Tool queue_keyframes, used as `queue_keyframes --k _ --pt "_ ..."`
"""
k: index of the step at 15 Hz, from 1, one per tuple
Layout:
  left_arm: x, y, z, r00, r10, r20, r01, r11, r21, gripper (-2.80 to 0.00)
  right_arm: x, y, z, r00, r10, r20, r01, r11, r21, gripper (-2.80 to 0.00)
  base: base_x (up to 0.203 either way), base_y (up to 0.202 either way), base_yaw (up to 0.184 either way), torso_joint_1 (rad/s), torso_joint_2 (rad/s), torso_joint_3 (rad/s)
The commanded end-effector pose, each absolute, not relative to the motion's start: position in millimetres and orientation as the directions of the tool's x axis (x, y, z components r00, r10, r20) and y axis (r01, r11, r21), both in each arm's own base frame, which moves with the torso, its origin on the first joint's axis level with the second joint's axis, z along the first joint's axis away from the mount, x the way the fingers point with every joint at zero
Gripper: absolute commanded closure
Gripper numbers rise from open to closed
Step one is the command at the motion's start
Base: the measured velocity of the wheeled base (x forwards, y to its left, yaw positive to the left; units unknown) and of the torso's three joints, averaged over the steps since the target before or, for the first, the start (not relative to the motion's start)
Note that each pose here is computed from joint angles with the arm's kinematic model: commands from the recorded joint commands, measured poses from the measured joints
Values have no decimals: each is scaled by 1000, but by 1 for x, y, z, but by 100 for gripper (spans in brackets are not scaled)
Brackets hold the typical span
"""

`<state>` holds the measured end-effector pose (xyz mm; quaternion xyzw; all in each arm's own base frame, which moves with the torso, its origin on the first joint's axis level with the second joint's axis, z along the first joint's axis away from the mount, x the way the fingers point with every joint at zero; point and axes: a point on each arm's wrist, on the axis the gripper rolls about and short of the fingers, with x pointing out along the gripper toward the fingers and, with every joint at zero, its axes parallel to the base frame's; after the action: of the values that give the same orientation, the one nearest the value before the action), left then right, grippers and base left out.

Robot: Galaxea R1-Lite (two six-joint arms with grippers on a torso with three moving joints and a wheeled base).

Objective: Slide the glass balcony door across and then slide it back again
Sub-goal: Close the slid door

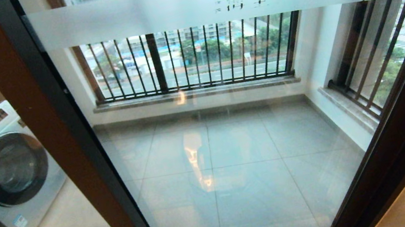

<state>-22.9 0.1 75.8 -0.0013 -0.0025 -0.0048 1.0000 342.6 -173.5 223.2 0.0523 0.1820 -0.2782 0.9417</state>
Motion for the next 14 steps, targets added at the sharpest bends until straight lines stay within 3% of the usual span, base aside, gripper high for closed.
queue_keyframes --k 1,14 --pt "-23 0 76 1000 -9 3 9 1000 -3 0 345 -176 221 777 -509 -371 547 837 -3 0 0 0 0 0 0 0" --pt "-23 0 75 1000 -9 2 9 1000 -3 0 339 -182 226 772 -525 -358 563 827 0 0 0 0 0 0 0 0"
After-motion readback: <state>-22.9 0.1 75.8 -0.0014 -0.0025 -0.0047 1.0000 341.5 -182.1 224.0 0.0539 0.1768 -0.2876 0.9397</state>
